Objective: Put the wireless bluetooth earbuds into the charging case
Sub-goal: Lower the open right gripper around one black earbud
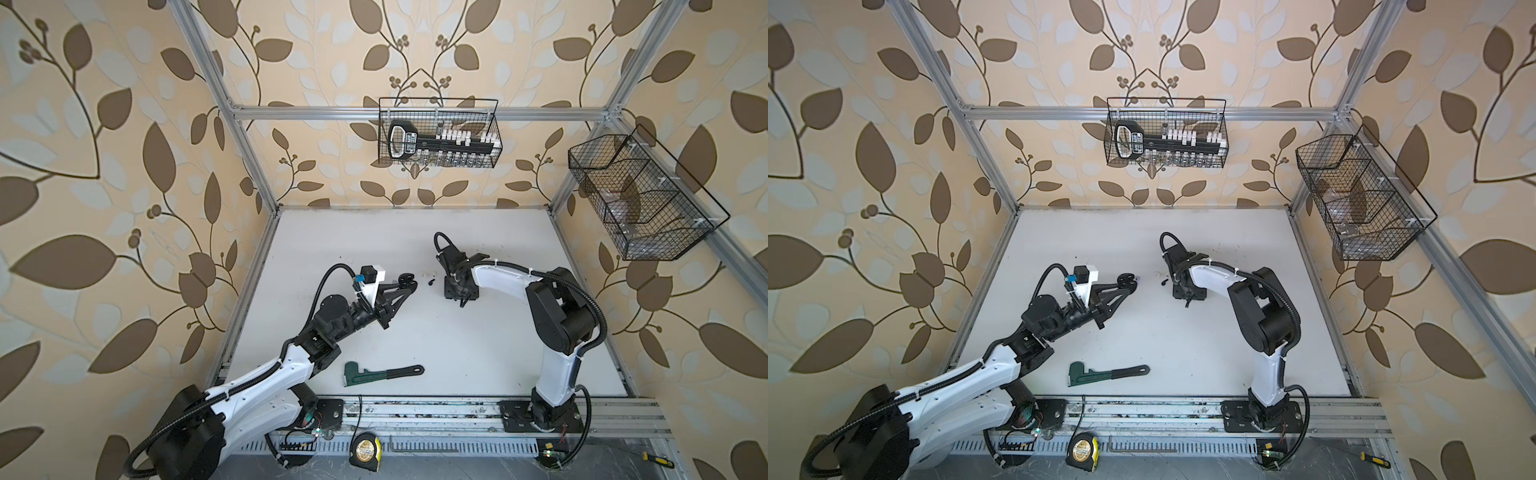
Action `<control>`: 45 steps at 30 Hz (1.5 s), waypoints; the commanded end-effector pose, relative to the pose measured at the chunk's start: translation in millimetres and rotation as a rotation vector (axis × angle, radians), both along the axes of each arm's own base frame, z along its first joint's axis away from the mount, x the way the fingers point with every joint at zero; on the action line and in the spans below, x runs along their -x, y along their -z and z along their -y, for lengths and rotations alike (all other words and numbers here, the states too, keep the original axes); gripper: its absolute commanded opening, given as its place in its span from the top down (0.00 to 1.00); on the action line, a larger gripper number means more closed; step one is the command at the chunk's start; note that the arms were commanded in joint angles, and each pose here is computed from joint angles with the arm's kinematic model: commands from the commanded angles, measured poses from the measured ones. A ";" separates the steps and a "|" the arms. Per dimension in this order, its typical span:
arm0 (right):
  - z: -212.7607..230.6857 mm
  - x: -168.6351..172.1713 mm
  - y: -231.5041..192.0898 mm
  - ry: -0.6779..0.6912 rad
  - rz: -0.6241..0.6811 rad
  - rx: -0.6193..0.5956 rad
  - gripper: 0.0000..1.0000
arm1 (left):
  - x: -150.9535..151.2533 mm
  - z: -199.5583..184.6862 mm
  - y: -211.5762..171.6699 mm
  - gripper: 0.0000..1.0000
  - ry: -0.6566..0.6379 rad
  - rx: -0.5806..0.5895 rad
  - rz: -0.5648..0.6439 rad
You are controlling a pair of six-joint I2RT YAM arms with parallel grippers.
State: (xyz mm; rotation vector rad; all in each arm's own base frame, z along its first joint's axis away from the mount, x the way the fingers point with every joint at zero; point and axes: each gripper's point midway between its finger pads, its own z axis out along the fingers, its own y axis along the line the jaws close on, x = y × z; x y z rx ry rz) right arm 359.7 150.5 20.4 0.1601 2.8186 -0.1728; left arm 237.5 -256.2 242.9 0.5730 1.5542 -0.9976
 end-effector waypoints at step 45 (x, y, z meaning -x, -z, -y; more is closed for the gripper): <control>-11.5 2.0 -0.9 -0.177 -0.030 -0.063 0.57 | 20.6 6.7 -10.9 1.00 0.103 -0.054 0.213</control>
